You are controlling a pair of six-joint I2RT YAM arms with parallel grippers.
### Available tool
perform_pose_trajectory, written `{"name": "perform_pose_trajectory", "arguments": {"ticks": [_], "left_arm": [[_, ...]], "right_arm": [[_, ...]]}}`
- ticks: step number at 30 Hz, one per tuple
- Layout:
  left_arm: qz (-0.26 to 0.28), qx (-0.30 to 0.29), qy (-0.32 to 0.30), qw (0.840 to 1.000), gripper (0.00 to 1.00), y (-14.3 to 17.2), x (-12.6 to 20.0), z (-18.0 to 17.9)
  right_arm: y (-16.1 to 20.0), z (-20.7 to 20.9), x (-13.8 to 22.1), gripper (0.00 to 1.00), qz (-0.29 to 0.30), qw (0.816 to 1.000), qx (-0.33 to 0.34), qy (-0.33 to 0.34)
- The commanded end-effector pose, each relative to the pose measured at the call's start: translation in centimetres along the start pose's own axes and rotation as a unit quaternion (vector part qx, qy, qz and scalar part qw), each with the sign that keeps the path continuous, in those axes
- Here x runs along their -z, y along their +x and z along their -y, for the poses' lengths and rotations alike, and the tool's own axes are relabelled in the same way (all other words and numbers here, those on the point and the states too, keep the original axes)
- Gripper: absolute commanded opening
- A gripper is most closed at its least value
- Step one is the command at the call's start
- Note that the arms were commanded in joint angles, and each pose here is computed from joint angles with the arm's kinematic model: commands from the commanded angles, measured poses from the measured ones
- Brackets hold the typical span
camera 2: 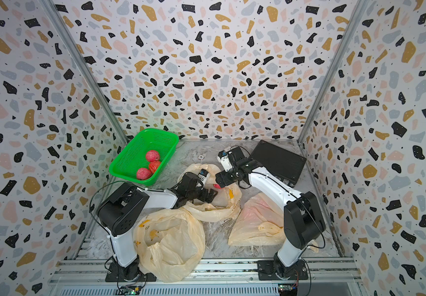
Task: Untie the knot of a plastic bag & take out the apple
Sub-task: Adjust the plastic bag at the center of the board.
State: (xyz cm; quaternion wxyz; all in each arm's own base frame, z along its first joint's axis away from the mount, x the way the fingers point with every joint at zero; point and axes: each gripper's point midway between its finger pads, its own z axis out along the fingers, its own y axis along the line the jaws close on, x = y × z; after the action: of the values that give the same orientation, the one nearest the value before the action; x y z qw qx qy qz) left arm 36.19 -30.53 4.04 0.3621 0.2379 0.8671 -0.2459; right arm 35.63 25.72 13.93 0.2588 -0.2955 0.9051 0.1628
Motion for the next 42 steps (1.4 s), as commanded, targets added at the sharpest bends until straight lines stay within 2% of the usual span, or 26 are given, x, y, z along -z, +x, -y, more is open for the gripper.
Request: {"name": "perform_pose_trajectory", "arguments": {"ticks": [1,7,13,17,20,23,25,27,29,33,39,42], "left_arm": [[0.004,-0.012,0.013,1.0,1.0,-0.4,0.6,0.8],[0.011,-0.012,0.024,1.0,1.0,-1.2,0.9,1.1],[0.009,-0.01,0.032,0.999,1.0,-1.0,1.2,1.3],[0.007,-0.011,0.036,0.999,1.0,-0.9,1.3,1.5],[0.009,-0.014,0.038,0.999,1.0,-0.9,1.6,1.6],[0.014,-0.016,0.047,0.999,1.0,-1.0,1.9,2.0],[0.02,-0.016,0.053,0.998,1.0,-1.1,2.3,2.2],[0.027,-0.018,0.06,0.998,1.0,-1.6,2.8,2.6],[0.037,-0.022,0.062,0.997,1.0,-2.2,3.4,2.8],[0.059,-0.029,0.045,0.997,1.0,-4.0,4.4,2.7],[0.086,-0.018,-0.005,0.996,1.0,-6.2,4.0,1.1],[0.098,-0.023,-0.01,0.995,1.0,-7.1,3.7,1.0]], "right_arm": [[0.9,0.1,-1.7,0.88,-0.007,0.999,0.03,-0.011],[0.3,2.3,-3.9,0.88,0.01,0.999,0.04,0.034],[-2.0,3.3,-4.3,0.8,0.055,0.997,0.032,0.039],[-2.5,3.4,-5.1,0.65,0.06,0.998,0.017,0.032],[-2.4,3.7,-5.8,0.48,0.061,0.998,-0.012,0.018],[-2.1,4.2,-6.3,0.27,0.054,0.998,-0.036,0.015],[-2.0,4.6,-6.3,0.22,0.056,0.997,-0.051,0.017],[-1.7,4.6,-6.1,0.12,0.055,0.996,-0.066,0.016],[-1.6,4.1,-5.9,0.1,0.05,0.996,-0.077,0.002],[-1.0,2.0,-4.5,0.0,0.032,0.994,-0.097,-0.049],[-0.9,-1.6,0.1,0.0,0.04,0.987,-0.101,-0.116],[-0.5,-3.5,2.2,0.0,0.045,0.98,-0.112,-0.159]]}}
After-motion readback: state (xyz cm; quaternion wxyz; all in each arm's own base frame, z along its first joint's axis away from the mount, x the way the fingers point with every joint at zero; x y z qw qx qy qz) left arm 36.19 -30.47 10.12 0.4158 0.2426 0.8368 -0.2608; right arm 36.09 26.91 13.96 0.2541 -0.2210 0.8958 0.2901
